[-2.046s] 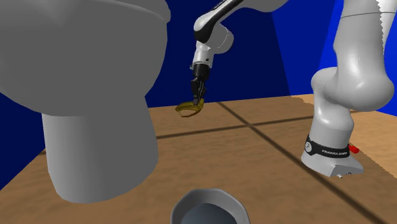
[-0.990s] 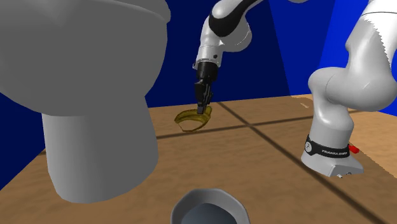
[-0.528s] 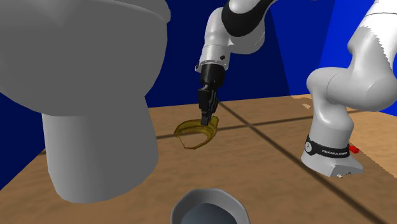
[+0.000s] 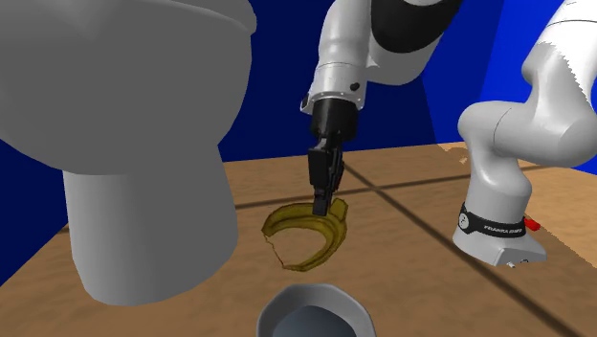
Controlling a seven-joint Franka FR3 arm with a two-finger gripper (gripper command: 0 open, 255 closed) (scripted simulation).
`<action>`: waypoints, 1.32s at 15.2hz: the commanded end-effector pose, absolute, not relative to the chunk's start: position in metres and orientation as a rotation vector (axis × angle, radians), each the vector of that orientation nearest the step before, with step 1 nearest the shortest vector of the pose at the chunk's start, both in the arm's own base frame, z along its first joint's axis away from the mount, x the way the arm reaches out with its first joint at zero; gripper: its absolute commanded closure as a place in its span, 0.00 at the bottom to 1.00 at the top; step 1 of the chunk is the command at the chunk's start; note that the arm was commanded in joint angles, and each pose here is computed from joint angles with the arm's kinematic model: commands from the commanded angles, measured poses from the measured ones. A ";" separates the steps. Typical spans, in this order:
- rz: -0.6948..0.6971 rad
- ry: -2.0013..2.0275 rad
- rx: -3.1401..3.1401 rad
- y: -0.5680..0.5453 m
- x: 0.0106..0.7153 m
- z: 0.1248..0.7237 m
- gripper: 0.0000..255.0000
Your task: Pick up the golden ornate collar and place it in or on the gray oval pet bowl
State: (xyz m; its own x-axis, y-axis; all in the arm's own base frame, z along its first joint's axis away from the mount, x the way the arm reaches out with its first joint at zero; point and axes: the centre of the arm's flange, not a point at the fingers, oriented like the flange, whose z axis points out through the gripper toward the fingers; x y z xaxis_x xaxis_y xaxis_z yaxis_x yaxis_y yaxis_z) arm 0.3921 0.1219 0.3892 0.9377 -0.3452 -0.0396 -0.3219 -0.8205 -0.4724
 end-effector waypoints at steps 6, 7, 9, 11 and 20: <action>-0.065 0.480 -2.605 0.214 0.376 0.391 1.00; -0.065 0.480 -2.605 0.227 0.374 0.391 1.00; -0.065 0.480 -2.605 0.256 0.369 0.391 1.00; -0.065 0.480 -2.605 0.256 0.369 0.381 1.00; -0.065 0.480 -2.605 0.256 0.369 0.333 1.00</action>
